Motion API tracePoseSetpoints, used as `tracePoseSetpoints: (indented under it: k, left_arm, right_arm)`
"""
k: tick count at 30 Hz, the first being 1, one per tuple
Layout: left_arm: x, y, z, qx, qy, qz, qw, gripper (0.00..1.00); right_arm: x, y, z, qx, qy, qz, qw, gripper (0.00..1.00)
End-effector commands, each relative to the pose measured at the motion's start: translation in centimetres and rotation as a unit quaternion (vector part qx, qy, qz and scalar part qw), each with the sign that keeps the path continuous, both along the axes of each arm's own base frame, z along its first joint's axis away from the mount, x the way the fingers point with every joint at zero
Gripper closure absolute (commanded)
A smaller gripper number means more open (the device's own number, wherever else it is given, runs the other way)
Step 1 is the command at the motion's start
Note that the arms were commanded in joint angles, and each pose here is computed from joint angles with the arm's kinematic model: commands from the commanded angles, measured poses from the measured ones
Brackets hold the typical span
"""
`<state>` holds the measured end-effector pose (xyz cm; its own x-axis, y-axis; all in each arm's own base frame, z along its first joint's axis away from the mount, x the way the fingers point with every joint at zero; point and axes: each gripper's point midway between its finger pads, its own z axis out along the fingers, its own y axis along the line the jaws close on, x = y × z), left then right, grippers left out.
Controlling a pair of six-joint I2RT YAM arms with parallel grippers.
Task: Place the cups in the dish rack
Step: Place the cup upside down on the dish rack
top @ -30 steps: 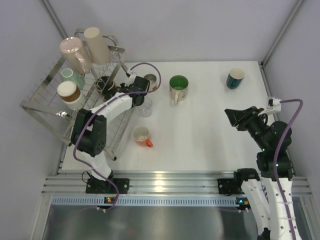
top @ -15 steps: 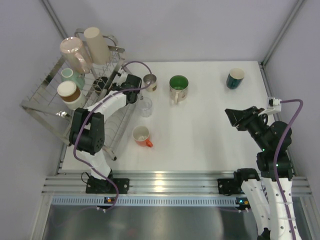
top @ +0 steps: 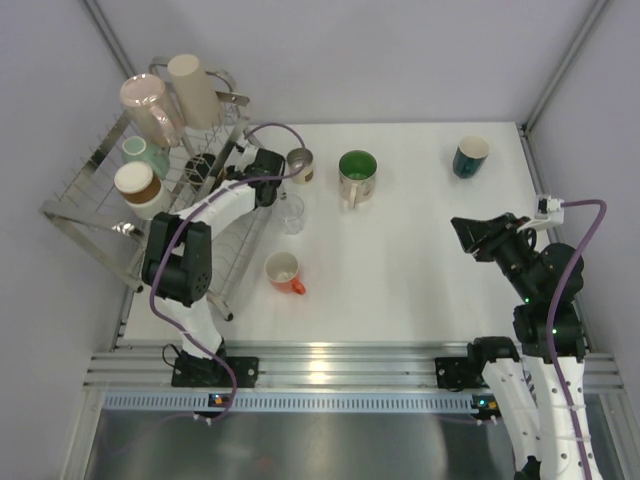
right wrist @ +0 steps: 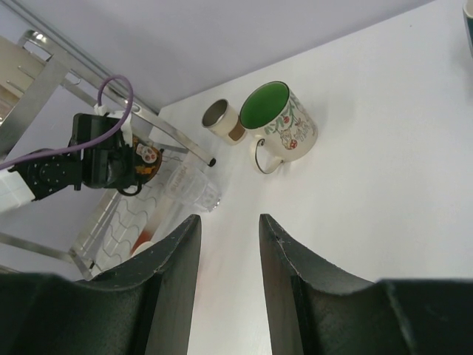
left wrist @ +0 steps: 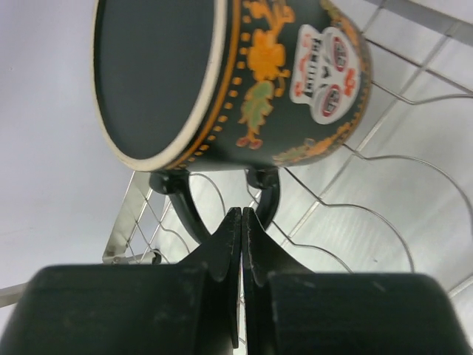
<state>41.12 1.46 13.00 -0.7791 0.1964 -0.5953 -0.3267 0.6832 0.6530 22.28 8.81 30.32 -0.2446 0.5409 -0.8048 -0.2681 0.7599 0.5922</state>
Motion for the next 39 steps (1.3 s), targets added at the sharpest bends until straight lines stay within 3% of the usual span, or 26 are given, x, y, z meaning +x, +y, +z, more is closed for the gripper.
tracePoseSetpoints:
  k: [1,14,21,26,39]
  left_arm:
    - [1.0,-1.5,1.7,-0.01,-0.022,-0.016,1.0,1.0]
    - [3.9,-0.7,1.9,0.007,-0.021,-0.009,1.0,1.0]
    - [3.1,-0.1,2.0,0.026,-0.009,-0.007,1.0,1.0]
    - [2.6,-1.5,1.2,0.043,0.022,-0.055,0.997,1.0]
    - [1.9,-3.2,-0.2,0.079,0.051,-0.075,0.993,1.0]
  right_arm:
    - [-0.3,0.1,1.5,-0.006,-0.028,0.004,1.0,0.62]
    - [-0.6,-0.4,2.5,-0.027,-0.037,-0.011,0.999,0.62]
    - [-0.4,-0.4,2.2,-0.027,-0.036,-0.013,0.999,0.62]
    - [-0.4,-0.2,2.0,-0.021,-0.035,-0.008,0.999,0.62]
    - [-1.1,-0.4,2.4,-0.03,-0.043,-0.012,0.999,0.62]
